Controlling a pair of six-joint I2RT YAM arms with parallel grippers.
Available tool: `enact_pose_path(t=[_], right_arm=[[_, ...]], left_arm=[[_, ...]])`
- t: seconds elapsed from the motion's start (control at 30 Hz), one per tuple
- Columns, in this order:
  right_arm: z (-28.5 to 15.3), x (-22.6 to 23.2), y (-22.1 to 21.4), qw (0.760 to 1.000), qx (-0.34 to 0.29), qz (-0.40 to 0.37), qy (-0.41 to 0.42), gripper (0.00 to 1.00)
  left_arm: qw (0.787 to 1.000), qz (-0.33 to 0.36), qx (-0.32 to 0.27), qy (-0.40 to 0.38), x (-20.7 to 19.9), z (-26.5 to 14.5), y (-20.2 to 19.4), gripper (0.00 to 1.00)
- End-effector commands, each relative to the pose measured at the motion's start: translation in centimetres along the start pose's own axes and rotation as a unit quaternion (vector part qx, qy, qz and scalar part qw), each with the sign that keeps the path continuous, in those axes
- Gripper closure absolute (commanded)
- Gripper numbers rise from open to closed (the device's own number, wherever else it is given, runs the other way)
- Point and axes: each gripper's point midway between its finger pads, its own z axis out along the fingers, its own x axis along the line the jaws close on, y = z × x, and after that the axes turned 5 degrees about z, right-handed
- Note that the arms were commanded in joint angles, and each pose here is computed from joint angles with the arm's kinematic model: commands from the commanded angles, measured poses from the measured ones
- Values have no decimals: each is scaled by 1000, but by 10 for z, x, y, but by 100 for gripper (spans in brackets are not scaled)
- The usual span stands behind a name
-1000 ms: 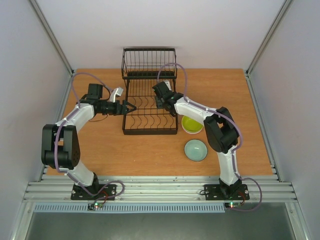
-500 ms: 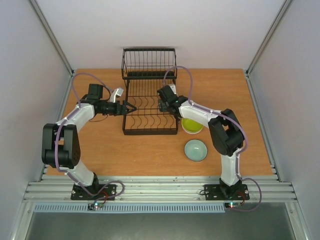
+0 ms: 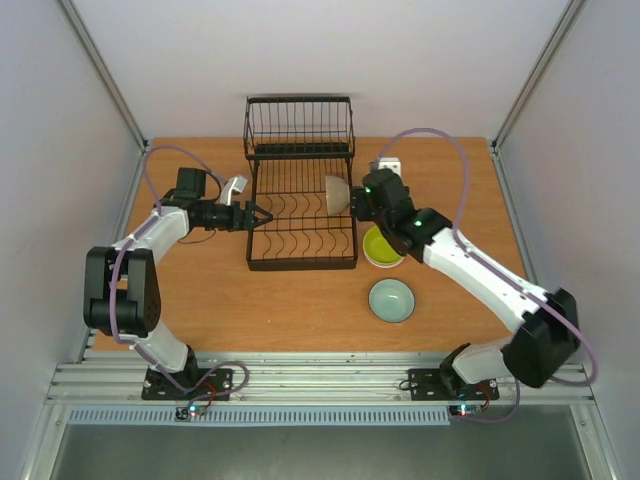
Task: Load the bowls into the dish rack
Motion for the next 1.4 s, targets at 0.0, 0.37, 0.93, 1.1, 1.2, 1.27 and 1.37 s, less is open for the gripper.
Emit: enact_pose_path(t=[0.0, 0.37, 0.93, 1.1, 1.2, 1.27, 1.37], right_arm=[[-26, -44, -28, 997, 41, 9, -70, 20], [-52, -103, -76, 980, 108, 4, -169, 42], [-8, -119, -122, 973, 180, 86, -114, 61], [-1, -116, -125, 974, 178, 96, -98, 61], [4, -116, -130, 973, 184, 99, -96, 62], [7, -117, -133, 972, 188, 101, -96, 65], [10, -118, -137, 971, 192, 104, -97, 73]], left_arm=[[1000, -1, 0, -5, 6, 4, 0, 16], [1000, -6, 9, -2, 9, 9, -4, 16], [1000, -7, 21, -4, 12, 16, -9, 16], [1000, -10, 25, -5, 14, 18, -11, 16], [1000, -11, 27, -6, 14, 19, -12, 16], [1000, -11, 28, -6, 15, 20, -12, 16], [999, -11, 29, -6, 15, 21, -13, 16]])
